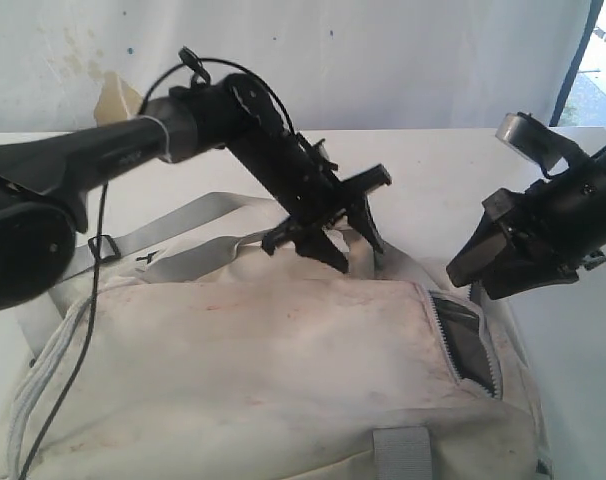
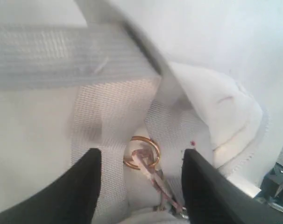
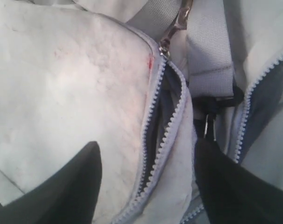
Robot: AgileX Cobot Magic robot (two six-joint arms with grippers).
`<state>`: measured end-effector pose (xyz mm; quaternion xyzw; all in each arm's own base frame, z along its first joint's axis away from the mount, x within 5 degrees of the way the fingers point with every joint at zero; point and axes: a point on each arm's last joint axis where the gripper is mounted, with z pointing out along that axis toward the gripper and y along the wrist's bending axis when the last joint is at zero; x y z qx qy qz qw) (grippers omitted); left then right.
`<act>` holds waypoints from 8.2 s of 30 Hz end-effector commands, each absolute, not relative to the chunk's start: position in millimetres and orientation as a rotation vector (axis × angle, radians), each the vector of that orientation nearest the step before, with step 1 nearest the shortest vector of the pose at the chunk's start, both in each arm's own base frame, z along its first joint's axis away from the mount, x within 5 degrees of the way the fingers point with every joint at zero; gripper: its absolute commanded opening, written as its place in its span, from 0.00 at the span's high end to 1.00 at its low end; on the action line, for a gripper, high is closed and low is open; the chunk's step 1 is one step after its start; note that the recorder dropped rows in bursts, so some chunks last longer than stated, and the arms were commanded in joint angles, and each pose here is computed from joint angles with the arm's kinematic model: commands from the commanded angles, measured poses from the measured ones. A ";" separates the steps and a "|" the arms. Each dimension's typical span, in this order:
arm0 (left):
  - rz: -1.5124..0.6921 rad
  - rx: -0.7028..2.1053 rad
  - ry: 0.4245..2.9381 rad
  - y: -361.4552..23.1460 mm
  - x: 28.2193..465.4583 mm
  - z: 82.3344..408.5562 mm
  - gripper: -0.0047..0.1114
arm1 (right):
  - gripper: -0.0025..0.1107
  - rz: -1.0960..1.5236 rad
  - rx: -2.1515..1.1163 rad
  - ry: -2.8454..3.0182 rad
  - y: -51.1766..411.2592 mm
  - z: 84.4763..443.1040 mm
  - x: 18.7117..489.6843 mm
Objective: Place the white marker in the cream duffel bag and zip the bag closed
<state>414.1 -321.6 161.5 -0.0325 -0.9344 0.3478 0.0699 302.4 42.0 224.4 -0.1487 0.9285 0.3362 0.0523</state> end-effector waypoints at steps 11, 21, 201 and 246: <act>0.871 -0.411 -3.124 -284.0 425.2 223.5 0.25 | 0.37 0.847 -0.082 2.697 33.9 221.3 328.1; 0.879 -0.304 -3.201 -262.0 430.3 254.1 0.40 | 0.38 0.956 -0.036 2.692 54.1 193.5 342.9; 1.274 -0.108 -2.897 -352.3 398.1 196.0 0.93 | 0.98 1.868 0.590 2.041 31.0 215.6 384.4; 1.118 -0.540 -3.007 -299.3 397.1 259.2 0.96 | 0.94 1.786 0.449 2.109 31.1 210.4 380.8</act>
